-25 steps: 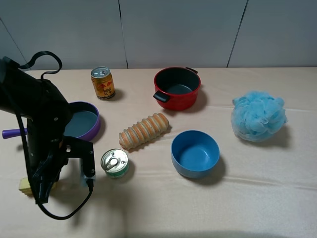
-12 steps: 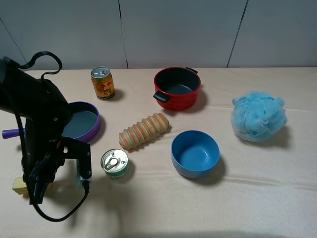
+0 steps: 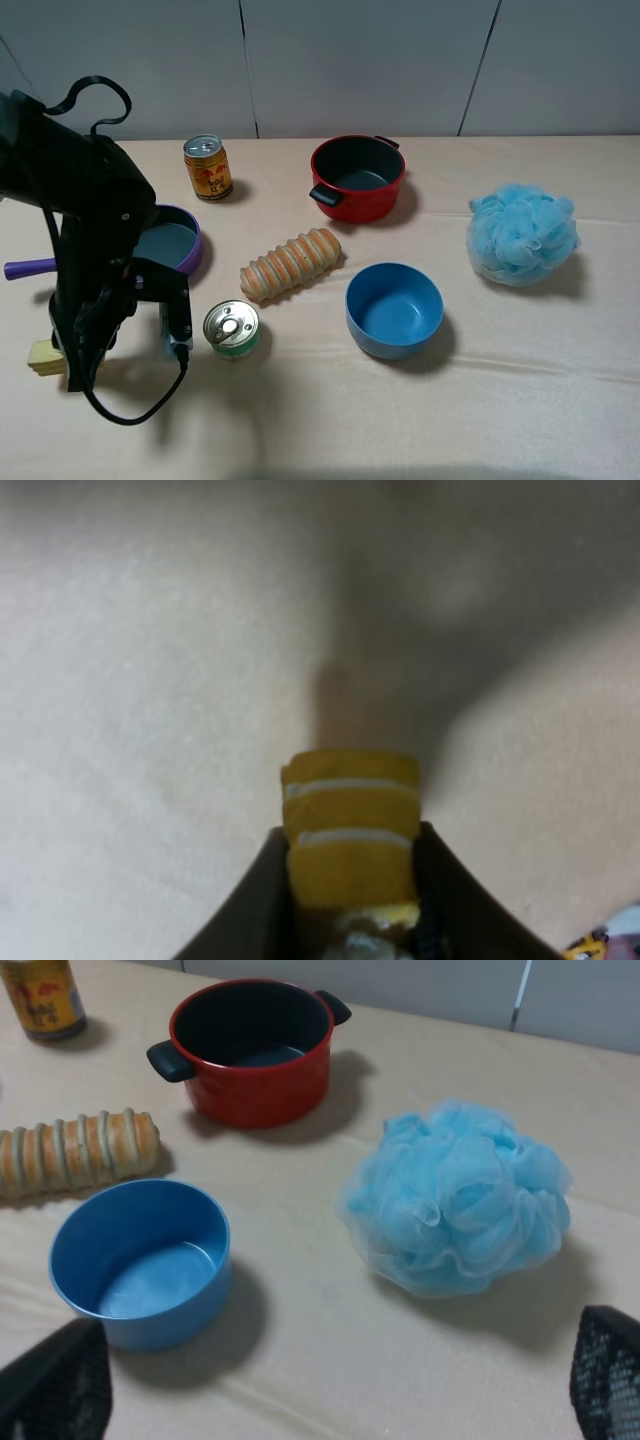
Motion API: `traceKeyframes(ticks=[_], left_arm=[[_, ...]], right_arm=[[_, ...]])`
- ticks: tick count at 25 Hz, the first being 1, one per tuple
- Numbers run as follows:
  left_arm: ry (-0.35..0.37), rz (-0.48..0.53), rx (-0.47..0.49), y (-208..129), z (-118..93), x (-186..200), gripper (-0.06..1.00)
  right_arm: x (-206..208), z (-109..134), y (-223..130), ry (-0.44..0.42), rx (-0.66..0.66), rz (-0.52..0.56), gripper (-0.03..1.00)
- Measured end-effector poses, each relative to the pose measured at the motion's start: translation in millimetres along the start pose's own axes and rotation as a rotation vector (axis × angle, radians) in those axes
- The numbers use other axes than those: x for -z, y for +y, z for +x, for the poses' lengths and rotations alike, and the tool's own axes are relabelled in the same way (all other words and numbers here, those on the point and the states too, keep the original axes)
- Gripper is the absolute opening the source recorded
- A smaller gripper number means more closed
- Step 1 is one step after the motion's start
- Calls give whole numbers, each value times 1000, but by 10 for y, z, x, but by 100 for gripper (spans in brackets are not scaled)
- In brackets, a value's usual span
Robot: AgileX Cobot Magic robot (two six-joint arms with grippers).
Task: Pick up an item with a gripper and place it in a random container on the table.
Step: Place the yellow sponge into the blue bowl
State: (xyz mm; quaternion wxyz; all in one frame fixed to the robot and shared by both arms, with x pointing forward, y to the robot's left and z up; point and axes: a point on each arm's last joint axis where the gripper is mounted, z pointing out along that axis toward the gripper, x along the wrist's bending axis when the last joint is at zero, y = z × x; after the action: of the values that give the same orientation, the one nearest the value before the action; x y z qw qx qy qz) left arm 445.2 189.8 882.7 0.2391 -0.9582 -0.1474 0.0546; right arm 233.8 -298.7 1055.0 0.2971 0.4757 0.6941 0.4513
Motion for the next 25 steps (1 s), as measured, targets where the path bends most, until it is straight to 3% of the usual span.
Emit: traceKeyframes(ticks=[6, 11, 15, 25], left_arm=[[-42, -36, 46, 94, 17, 175, 23], [-34, 2, 31, 167, -14, 390, 23], [-10, 22, 31, 251, -52, 630, 23], [139, -158, -23, 637, -283, 1272, 23]], right_arm=[[0, 0, 0, 0, 0, 0, 69], [0, 0, 0, 0, 0, 0, 69], [0, 0, 0, 0, 0, 0, 69], [0, 0, 0, 0, 0, 0, 69]])
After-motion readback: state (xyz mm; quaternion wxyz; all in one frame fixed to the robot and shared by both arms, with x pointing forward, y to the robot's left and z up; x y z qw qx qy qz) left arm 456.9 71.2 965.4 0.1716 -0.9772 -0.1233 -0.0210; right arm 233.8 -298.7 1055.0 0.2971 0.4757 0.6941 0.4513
